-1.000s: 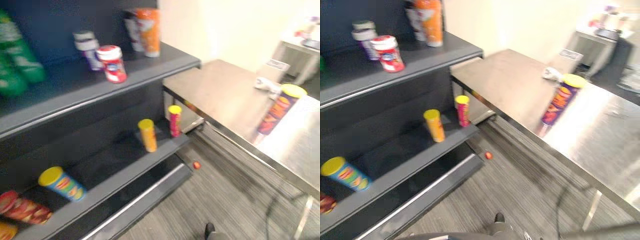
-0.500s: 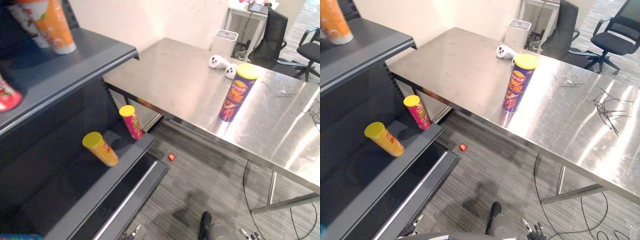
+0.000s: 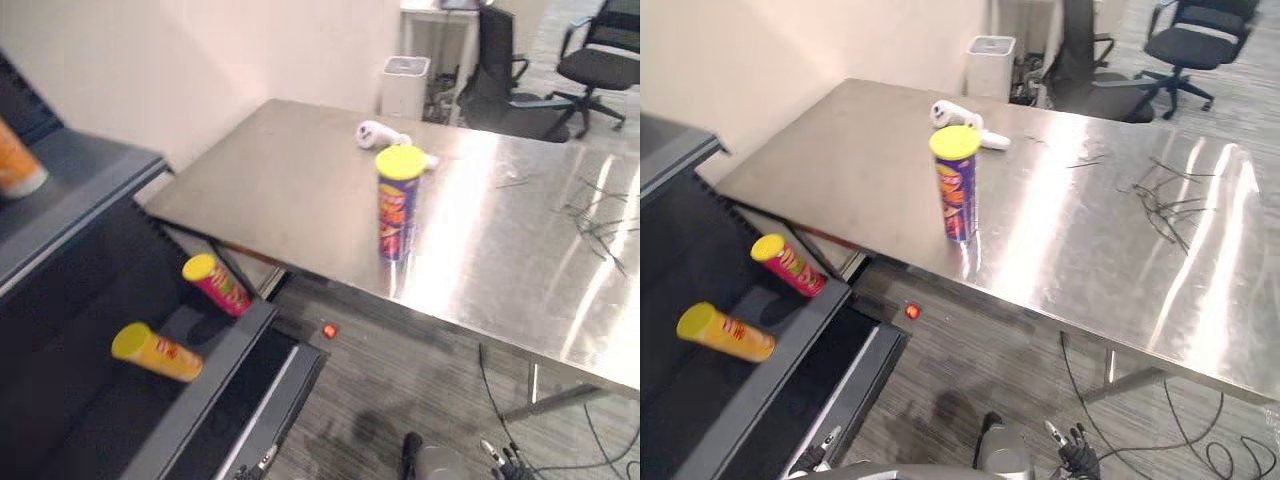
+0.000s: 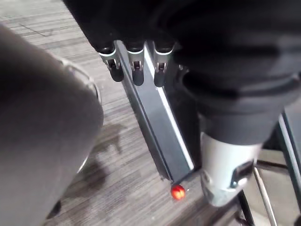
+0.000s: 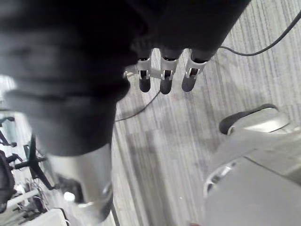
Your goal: Put the gum and the chips on the shelf.
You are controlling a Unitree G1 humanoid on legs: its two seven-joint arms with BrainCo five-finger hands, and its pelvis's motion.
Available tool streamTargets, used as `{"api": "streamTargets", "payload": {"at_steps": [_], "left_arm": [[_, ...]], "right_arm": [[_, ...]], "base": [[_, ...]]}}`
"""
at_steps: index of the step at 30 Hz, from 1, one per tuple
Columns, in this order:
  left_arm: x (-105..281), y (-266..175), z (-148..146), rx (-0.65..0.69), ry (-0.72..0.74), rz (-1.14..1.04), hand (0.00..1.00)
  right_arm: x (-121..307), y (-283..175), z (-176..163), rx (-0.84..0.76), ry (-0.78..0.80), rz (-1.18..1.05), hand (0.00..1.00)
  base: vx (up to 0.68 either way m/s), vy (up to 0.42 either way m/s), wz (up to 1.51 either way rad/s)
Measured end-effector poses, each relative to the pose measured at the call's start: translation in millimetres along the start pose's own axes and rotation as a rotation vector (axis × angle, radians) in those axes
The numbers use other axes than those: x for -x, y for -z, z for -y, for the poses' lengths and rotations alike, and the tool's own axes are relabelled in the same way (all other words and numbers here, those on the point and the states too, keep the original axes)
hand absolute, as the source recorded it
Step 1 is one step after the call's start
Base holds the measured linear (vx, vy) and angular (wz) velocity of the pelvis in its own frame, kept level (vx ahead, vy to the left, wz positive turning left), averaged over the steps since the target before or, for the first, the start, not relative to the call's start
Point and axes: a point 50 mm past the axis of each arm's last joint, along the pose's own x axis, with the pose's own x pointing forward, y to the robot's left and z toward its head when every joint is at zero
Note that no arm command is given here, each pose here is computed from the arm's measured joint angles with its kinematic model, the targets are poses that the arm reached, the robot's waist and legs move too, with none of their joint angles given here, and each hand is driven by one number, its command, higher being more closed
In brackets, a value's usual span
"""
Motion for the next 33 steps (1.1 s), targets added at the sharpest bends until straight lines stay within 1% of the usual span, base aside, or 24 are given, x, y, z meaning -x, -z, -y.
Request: {"api": "streamTargets", "payload": {"at_steps": [6,7,10,13,18,21,23,26,28,29,31,32,33], "left_arm": [[2.9,7.9,4.9,0.097,-0.006,-0.007,0.0],[3.1,8.9,4.7,0.107,-0.015,-0.011,0.0],[3.0,8.5,5.6,0.112,-0.014,-0.01,0.0],[3.7,11.6,-0.2,0.118,-0.037,-0.017,0.0],[4.6,14.7,-0.1,0.117,-0.026,-0.023,0.0],[4.9,15.7,-1.1,0.116,-0.018,-0.025,0.0],[5.1,16.3,-2.1,0.118,-0.017,-0.025,0.0],[5.4,16.6,-7.1,0.123,-0.019,-0.021,0.0],[5.6,17.0,-9.8,0.134,-0.019,-0.02,0.0],[6.1,18.4,-12.7,0.14,-0.026,-0.023,0.0],[7.3,21.1,-20.6,0.168,-0.049,-0.027,0.0],[7.4,21.3,-22.0,0.172,-0.053,-0.027,0.0],[7.4,20.6,-24.1,0.186,-0.062,-0.023,0.0]], "right_arm": [[1.0,1.1,4.6,0.014,0.019,-0.013,0.0],[1.4,3.0,0.4,0.01,0.007,-0.015,0.0],[3.8,10.6,-7.7,-0.013,-0.006,-0.029,0.0],[4.3,11.4,-6.8,-0.01,-0.002,-0.032,0.0],[4.0,10.8,-4.9,-0.009,0.028,-0.031,0.0],[5.2,13.8,0.4,-0.02,0.093,-0.047,0.0],[7.6,18.0,7.2,-0.037,0.163,-0.065,0.0],[9.1,14.0,22.1,-0.113,0.301,-0.044,0.0],[9.0,8.8,29.2,-0.162,0.365,-0.022,0.0],[8.5,4.4,32.9,-0.196,0.403,-0.003,0.0],[8.3,-10.4,45.0,-0.316,0.509,0.068,0.0],[8.6,-15.0,49.1,-0.354,0.535,0.091,0.0],[9.2,-27.0,58.3,-0.431,0.582,0.151,0.0]], "base": [[0.08,0.104,-0.56],[0.12,0.174,-0.2],[0.09,0.163,0.13],[0.07,0.091,0.06],[0.04,0.024,-0.02],[0.02,0.003,-0.03],[0.02,0.006,-0.02],[0.04,0.005,-0.09],[0.03,0.002,-0.17],[0.03,0.017,-0.25],[0.04,0.023,-0.28],[0.04,0.012,-0.15],[0.02,0.008,-0.05]]}}
